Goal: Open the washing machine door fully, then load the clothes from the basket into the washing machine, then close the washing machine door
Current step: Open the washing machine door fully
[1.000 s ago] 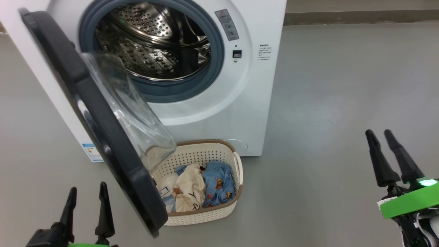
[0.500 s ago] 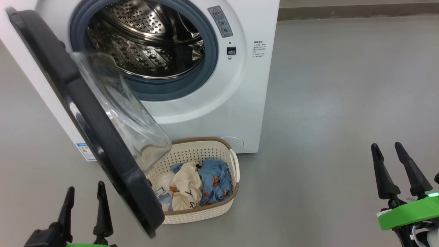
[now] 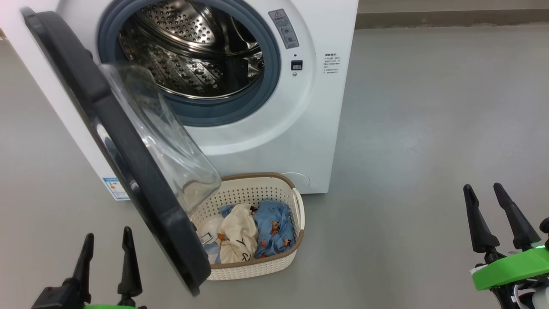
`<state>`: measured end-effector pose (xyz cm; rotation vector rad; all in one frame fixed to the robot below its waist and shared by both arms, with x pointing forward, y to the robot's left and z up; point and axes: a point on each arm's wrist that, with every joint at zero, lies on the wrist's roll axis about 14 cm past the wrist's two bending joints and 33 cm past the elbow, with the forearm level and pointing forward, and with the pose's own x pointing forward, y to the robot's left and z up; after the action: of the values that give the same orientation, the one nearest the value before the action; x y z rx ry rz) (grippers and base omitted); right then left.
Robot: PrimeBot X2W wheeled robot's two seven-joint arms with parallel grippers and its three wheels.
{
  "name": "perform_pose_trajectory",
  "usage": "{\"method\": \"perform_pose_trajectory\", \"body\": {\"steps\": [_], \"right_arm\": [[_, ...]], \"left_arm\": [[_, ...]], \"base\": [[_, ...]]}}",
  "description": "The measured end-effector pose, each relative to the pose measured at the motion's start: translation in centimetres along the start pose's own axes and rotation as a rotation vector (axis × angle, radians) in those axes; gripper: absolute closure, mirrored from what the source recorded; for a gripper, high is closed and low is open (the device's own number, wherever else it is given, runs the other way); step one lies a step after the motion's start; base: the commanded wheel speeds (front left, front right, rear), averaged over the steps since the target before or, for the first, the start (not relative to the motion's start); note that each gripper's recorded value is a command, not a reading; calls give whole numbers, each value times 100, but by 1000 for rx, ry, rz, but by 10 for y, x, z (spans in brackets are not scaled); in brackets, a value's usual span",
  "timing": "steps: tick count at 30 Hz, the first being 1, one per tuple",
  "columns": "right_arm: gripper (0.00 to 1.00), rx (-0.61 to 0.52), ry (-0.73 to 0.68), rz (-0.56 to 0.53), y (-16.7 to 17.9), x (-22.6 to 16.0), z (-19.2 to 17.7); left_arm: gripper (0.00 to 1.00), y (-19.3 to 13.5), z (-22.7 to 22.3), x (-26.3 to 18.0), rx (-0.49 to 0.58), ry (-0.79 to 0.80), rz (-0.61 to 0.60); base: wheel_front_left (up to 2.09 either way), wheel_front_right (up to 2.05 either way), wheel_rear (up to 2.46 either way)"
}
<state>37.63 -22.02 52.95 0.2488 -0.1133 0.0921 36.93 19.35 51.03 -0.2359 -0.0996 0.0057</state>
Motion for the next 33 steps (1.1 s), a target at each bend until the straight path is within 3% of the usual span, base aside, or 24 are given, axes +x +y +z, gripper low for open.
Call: {"method": "perform_pose_trajectory", "body": {"steps": [33], "right_arm": [[0,-12,41,19,6,-1,-14]], "left_arm": [[0,-3,-4,0,-4,12,-9]], "base": [[0,0,0]]}}
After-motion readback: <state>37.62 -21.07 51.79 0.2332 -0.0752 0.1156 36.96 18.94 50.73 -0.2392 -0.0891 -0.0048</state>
